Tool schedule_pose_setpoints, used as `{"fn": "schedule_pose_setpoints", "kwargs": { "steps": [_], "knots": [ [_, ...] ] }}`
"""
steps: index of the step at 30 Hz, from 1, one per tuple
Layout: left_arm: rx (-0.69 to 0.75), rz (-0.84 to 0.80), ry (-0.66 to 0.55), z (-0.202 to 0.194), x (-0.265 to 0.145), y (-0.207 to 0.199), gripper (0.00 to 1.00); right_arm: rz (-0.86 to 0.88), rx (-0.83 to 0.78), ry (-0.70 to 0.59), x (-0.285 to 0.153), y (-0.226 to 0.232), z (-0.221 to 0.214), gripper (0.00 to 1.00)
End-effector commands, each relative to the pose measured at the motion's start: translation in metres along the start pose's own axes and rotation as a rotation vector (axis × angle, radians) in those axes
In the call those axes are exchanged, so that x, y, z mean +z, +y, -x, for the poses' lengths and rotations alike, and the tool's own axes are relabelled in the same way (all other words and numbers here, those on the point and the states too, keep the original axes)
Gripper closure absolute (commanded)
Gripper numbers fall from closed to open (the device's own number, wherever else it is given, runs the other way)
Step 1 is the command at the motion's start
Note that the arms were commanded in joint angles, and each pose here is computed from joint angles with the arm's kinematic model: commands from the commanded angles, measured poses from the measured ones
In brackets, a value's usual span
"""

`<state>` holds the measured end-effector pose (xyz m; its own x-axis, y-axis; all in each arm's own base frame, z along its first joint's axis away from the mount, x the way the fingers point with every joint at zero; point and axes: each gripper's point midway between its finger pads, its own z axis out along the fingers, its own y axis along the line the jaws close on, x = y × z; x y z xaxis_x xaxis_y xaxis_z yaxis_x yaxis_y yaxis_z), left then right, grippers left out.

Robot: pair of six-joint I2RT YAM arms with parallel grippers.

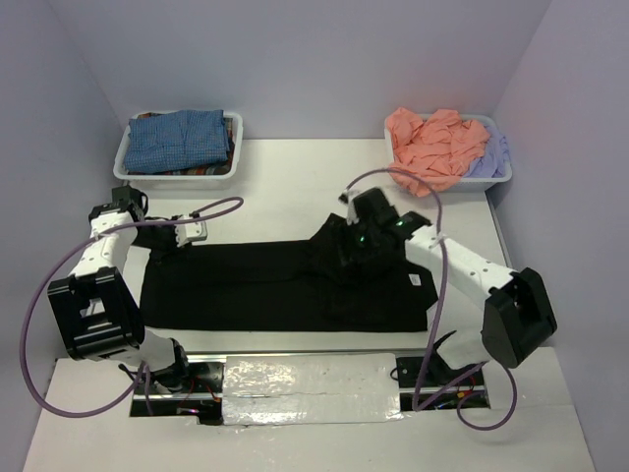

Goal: Fold and stack the long sleeve shirts
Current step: Fold the shirt

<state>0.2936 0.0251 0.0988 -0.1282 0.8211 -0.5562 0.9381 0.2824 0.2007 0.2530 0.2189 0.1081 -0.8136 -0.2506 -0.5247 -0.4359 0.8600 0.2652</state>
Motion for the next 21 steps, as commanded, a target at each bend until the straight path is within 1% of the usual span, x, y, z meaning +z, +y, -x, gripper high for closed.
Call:
{"fn": "schedule_pose_setpoints", "kwargs": {
  "steps": [1,2,3,4,5,6,7,8,9,10,11,12,13,17,21],
  "knots": [
    [-0.027,-0.012,-0.098,0.023,-0.003,0.000,0.45,0.097,0.036,-0.210,-0.034,0.005,0.078,0.38],
    [-0.029,-0.007,-0.101,0.024,-0.004,0.002,0.45,0.060,0.070,-0.219,-0.032,-0.009,0.095,0.47],
    [-0.033,-0.006,-0.107,0.026,-0.005,0.002,0.45,0.022,0.105,-0.205,-0.027,-0.018,0.099,0.71],
    [-0.037,-0.003,-0.109,0.028,-0.006,0.002,0.45,-0.049,0.145,-0.158,-0.013,-0.038,0.102,0.82],
    [-0.040,-0.004,-0.111,0.028,-0.007,0.002,0.45,-0.085,0.164,-0.130,-0.005,-0.048,0.102,0.89],
    [-0.044,-0.003,-0.113,0.029,-0.007,0.002,0.45,-0.122,0.187,-0.104,0.004,-0.058,0.101,0.91],
    [-0.049,0.000,-0.117,0.030,-0.008,0.002,0.45,-0.182,0.198,-0.091,0.010,-0.072,0.102,0.90],
    [-0.052,-0.004,-0.117,0.030,-0.008,0.001,0.45,-0.236,0.217,-0.048,0.025,-0.087,0.099,0.74],
    [-0.057,-0.006,-0.116,0.030,-0.008,0.000,0.44,-0.288,0.228,-0.026,0.033,-0.097,0.097,0.66],
    [-0.060,-0.008,-0.116,0.030,-0.008,-0.002,0.44,-0.370,0.226,-0.028,0.031,-0.111,0.104,0.58],
    [-0.065,-0.012,-0.119,0.030,-0.007,-0.003,0.44,-0.409,0.225,0.021,0.047,-0.122,0.096,0.53],
    [-0.070,-0.016,-0.120,0.030,-0.006,-0.004,0.44,-0.434,0.223,0.038,0.054,-0.128,0.095,0.51],
    [-0.075,-0.018,-0.122,0.029,-0.005,-0.006,0.44,-0.462,0.219,0.060,0.065,-0.135,0.095,0.46],
    [-0.087,-0.028,-0.130,0.031,-0.005,-0.009,0.44,-0.507,0.235,0.120,0.085,-0.150,0.087,0.42],
    [-0.094,-0.037,-0.130,0.030,-0.003,-0.012,0.44,-0.521,0.267,0.159,0.098,-0.158,0.073,0.41]
  ]
}}
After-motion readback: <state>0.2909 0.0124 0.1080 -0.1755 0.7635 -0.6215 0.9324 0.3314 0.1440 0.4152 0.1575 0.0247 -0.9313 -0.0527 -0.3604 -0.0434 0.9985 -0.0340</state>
